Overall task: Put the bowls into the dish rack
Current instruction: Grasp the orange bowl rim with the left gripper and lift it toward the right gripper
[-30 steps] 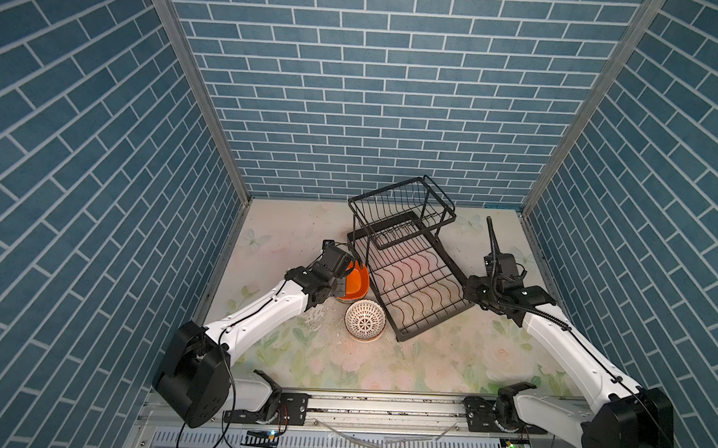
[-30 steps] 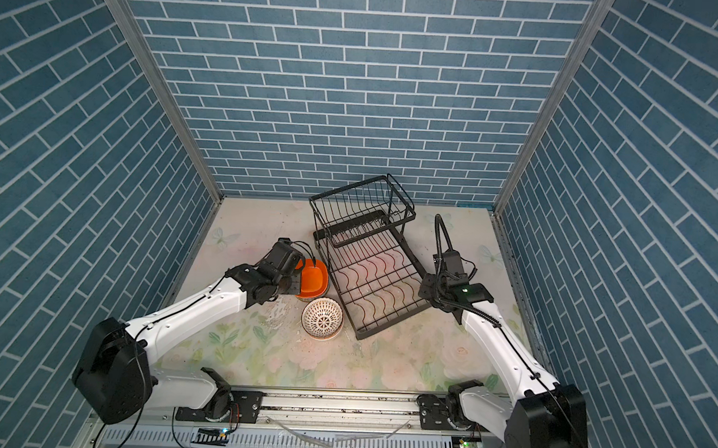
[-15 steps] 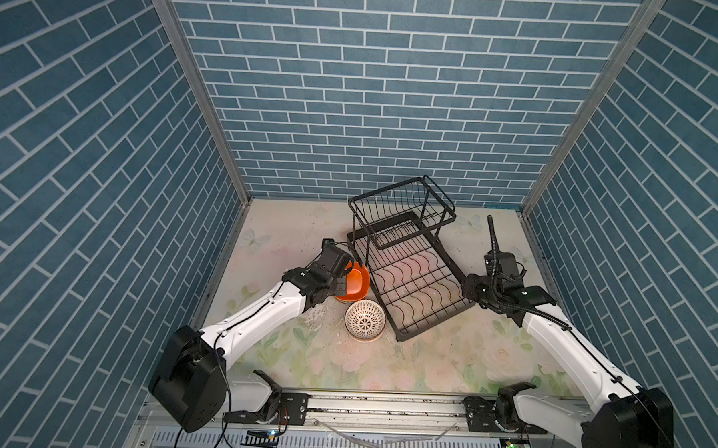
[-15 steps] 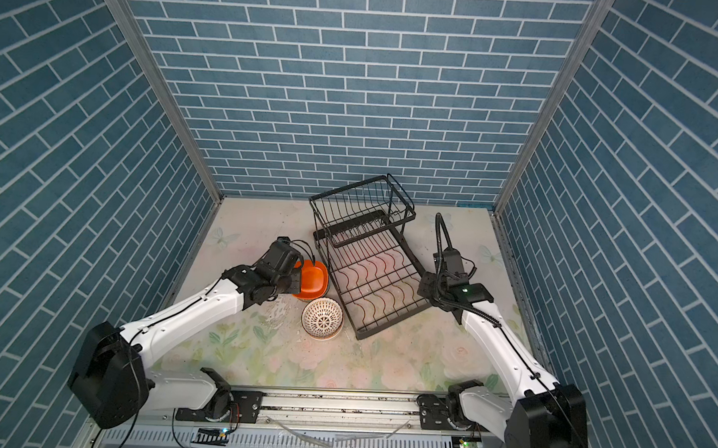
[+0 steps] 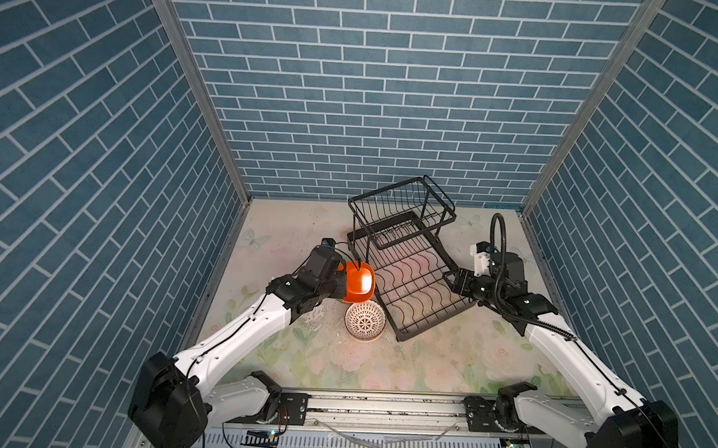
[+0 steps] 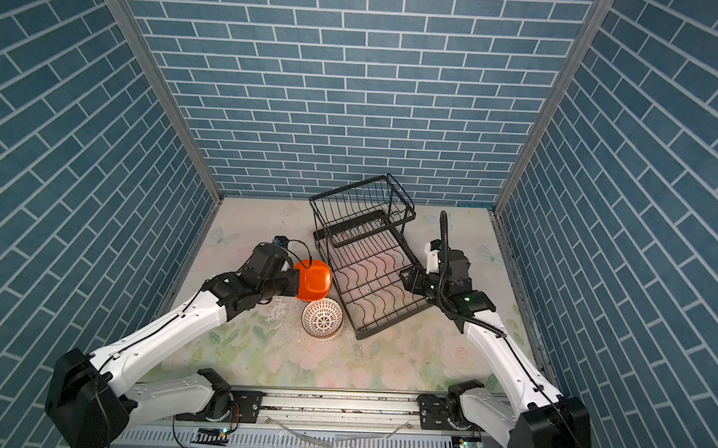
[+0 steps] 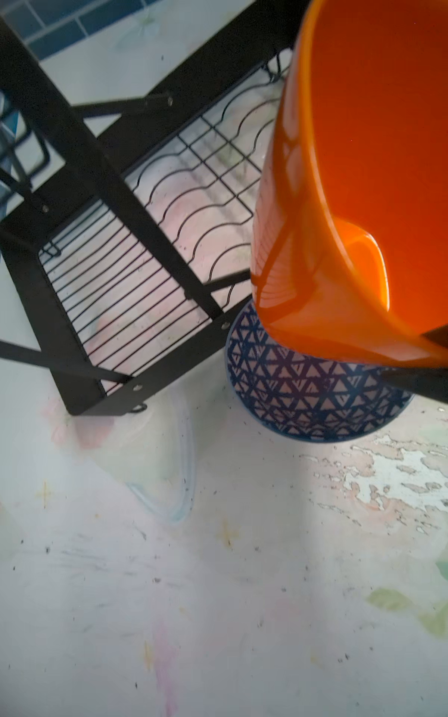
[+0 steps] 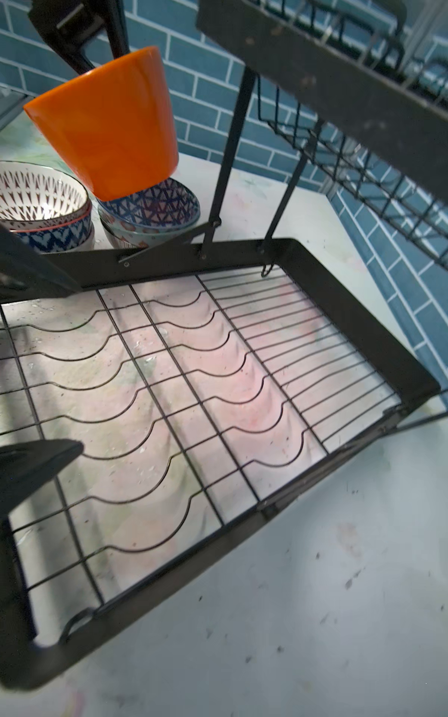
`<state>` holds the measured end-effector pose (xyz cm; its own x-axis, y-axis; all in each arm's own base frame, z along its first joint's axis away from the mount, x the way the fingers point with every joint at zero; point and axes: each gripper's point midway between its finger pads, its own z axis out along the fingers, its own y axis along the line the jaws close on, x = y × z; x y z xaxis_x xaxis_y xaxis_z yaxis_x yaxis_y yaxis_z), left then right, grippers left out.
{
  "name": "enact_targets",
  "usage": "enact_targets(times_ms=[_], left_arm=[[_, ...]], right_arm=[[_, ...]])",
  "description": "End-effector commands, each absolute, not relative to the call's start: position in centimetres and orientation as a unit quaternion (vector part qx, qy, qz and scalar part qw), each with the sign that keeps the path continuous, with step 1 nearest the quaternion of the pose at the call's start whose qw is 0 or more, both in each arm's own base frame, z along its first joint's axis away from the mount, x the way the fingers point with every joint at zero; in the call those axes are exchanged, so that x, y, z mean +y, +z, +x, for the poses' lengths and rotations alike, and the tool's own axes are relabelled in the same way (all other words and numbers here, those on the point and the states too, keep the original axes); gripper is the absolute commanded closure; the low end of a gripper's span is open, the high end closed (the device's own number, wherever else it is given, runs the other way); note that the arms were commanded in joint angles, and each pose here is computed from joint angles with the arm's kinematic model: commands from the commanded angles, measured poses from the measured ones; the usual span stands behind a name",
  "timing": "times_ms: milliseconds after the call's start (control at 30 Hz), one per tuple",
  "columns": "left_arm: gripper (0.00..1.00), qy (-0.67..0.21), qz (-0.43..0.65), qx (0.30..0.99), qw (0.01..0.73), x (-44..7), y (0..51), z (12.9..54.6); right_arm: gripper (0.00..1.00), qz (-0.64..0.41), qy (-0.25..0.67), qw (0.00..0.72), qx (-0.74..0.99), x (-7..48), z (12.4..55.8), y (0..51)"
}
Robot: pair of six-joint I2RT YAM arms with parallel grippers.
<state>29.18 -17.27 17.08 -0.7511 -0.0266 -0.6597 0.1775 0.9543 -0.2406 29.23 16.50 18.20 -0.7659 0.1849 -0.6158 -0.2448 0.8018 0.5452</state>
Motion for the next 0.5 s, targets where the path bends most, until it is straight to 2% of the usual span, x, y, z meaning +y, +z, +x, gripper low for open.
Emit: enact_targets(times_ms=[0,233,267,300,467], left_arm=[[1.0,-0.217,0.077,0.904,0.361,-19.7,18.9,28.4],[1.0,-0.32,0.11,0.868,0.362,-22.8,21.0,27.2],[1.0,-0.336,0.111,0.864,0.359,-23.3,21.2,27.2],[1.0,-0.349,0.111,0.859,0.358,-23.7,21.4,27.2],[1.0,-0.391,0.112,0.841,0.355,-25.2,22.4,27.3]], right_arm=[[0.37,-0.073,0.381,0.349,0.853,18.8,28.1,20.0],[0.23,-0.104,0.452,0.318,0.827,20.7,26.2,21.4],[0.1,-0.107,0.463,0.317,0.821,20.9,25.9,21.6],[0.02,-0.11,0.471,0.319,0.815,21.0,25.7,21.9],[0.01,-0.13,0.498,0.321,0.795,21.4,24.3,23.1]])
